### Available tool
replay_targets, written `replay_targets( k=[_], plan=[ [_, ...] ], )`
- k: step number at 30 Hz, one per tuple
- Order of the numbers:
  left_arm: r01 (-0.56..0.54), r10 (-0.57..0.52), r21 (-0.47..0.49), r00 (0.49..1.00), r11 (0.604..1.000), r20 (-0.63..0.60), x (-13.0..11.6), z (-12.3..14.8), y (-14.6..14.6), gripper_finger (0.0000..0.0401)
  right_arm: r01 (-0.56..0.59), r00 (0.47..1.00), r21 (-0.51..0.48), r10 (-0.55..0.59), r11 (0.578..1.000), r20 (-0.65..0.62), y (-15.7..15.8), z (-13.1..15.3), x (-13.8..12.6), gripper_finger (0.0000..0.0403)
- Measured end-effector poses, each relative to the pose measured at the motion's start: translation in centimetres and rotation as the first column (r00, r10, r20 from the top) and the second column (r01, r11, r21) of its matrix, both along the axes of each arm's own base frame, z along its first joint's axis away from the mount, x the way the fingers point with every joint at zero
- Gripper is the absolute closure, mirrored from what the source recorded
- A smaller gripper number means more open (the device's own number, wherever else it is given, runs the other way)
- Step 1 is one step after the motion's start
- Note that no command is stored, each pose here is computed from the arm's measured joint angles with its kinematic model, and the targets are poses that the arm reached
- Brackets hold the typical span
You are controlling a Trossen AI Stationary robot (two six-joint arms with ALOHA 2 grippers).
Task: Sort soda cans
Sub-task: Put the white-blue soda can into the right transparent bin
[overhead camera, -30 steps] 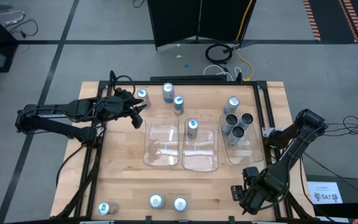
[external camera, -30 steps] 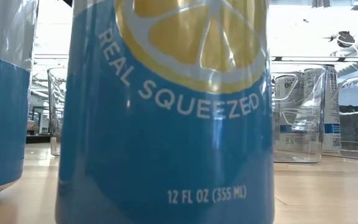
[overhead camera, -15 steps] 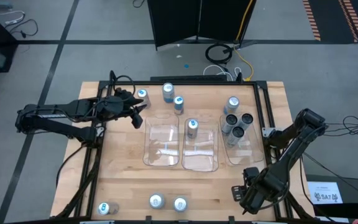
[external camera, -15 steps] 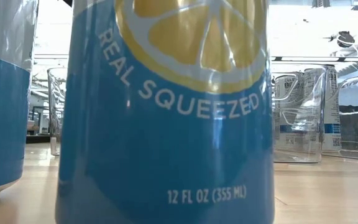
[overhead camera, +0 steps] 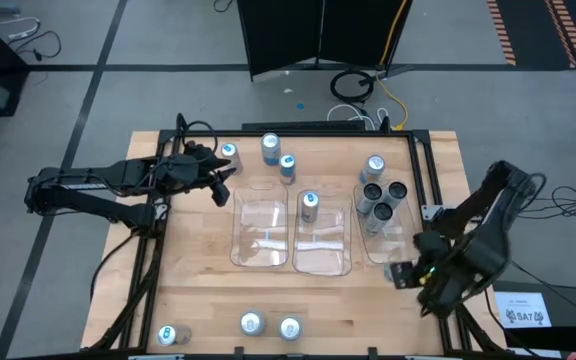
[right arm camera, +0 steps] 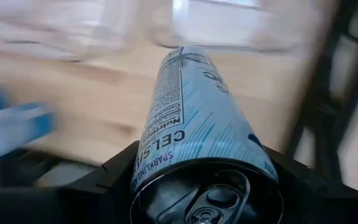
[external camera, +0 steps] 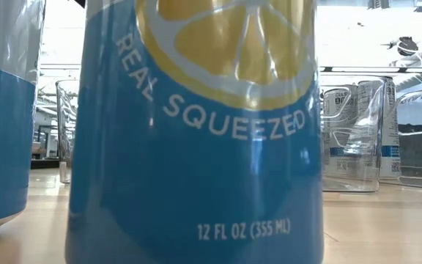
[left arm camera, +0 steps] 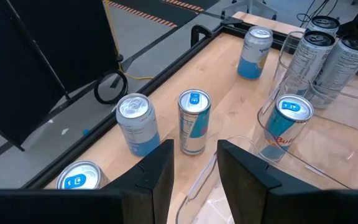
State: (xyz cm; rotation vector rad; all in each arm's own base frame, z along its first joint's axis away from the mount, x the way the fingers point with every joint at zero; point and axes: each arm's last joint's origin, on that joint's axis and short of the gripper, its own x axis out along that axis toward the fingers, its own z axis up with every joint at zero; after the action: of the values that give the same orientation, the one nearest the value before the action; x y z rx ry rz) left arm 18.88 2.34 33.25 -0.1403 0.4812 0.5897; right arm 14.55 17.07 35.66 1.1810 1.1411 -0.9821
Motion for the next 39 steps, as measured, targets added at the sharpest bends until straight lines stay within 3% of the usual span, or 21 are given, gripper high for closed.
replay_targets(
  k=[2,5,11,20,39],
  plan=[
    [0.0,0.0,0.0,1.0,1.0,0.001,0.0,0.0,0.0,0.0269,-0.001,0.996,-0.007,0.002,1.0,0.088,-1.5,0.9,-0.6,0.0167],
    [-0.002,0.002,0.0,1.0,1.0,0.003,0.0,0.0,0.0,0.0269,0.028,0.992,-0.042,-0.023,0.999,0.124,-3.8,0.7,-1.2,0.0167],
    [-0.006,0.006,0.002,1.0,1.0,0.007,0.0,0.0,0.0,0.0269,0.001,0.995,-0.066,0.005,0.998,0.103,-7.6,-0.9,-2.9,0.0167],
    [-0.009,0.009,0.002,1.0,1.0,0.016,0.1,0.1,0.0,0.0269,0.031,0.998,-0.026,-0.029,0.999,0.051,-11.1,-3.6,-5.4,0.0167],
    [-0.01,0.01,0.0,0.999,1.0,0.036,0.1,0.3,0.0,0.0269,0.038,0.999,-0.05,-0.039,0.998,-0.027,-15.0,-4.2,-3.4,0.0167]
  ],
)
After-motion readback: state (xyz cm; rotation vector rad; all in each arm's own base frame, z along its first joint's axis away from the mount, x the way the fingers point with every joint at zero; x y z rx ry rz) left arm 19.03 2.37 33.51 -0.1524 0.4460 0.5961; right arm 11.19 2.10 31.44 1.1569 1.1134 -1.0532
